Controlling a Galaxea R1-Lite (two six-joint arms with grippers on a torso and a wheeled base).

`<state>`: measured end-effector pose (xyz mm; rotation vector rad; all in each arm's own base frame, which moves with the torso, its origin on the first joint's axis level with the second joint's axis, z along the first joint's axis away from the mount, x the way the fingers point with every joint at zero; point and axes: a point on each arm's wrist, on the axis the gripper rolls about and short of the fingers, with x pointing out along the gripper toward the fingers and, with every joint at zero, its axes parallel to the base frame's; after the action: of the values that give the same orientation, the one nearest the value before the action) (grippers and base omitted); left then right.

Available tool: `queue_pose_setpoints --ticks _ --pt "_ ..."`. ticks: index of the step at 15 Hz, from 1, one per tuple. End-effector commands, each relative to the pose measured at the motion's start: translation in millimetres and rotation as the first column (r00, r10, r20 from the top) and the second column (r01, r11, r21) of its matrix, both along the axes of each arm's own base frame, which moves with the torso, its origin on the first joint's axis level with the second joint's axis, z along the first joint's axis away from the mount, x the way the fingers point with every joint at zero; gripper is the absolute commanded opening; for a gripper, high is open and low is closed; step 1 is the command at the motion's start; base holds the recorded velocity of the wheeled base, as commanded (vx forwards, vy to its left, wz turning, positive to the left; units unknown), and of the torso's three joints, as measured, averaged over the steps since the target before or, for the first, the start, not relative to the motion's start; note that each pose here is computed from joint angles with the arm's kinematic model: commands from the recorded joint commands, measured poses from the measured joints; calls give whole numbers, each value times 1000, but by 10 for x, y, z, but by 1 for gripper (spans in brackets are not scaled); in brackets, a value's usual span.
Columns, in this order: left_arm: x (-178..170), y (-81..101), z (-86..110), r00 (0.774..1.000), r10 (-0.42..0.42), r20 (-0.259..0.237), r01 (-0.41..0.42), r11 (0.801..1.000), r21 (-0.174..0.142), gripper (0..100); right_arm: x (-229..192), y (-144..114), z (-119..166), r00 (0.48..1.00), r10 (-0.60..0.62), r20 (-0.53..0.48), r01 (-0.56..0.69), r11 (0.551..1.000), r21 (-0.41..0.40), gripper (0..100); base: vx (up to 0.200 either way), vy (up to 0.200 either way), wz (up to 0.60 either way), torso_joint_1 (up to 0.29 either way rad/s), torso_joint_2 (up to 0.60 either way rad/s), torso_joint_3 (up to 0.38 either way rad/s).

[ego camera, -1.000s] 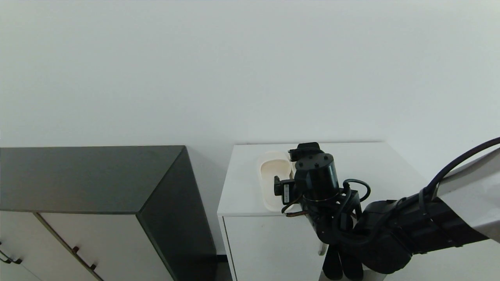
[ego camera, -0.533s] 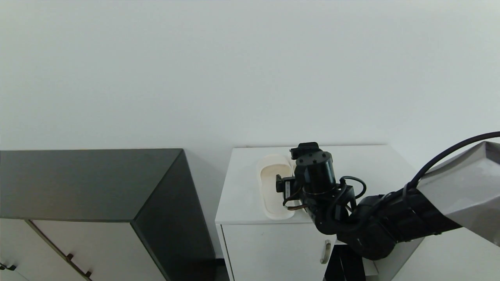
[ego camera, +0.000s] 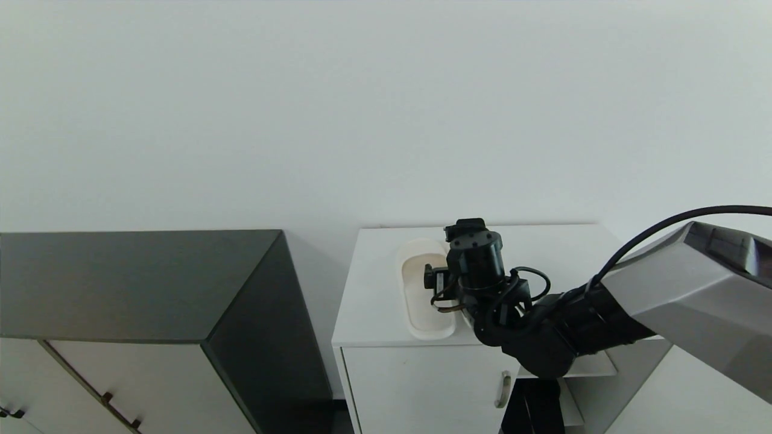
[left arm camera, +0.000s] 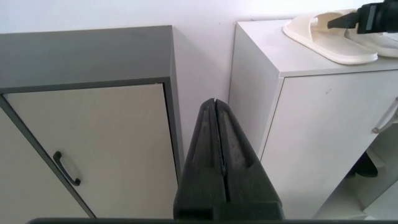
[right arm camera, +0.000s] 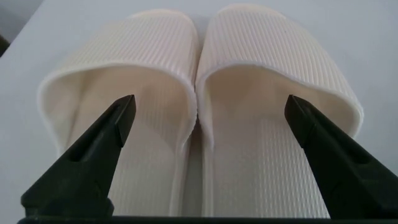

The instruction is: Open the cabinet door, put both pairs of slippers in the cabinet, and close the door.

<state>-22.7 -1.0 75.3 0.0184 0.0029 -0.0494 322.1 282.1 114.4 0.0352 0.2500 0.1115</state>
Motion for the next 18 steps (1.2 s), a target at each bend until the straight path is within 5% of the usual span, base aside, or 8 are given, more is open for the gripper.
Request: queue_pose_setpoints --ticks 1,3,4,14,18 --pt "0 0 0 1000 0 0 0 1000 0 0 98 14 -72 1000 -12 -3 12 1000 -2 100 0 0 0 0 0 0" --pt "0 0 0 1000 0 0 0 1000 0 0 143 27 -89 1000 -14 0 14 1000 0 100 0 0 0 0 0 0" --pt "0 0 0 1000 0 0 0 1000 0 0 157 31 -93 1000 -16 1 16 1000 1 0 0 0 0 0 0 0" --pt "0 0 0 1000 0 0 0 1000 -2 0 86 -4 90 1000 -6 28 6 1000 24 0 0 0 0 0 0 0" --pt "0 0 0 1000 0 0 0 1000 -2 0 -307 -142 242 997 82 11 -82 996 29 0 0 0 0 0 0 0"
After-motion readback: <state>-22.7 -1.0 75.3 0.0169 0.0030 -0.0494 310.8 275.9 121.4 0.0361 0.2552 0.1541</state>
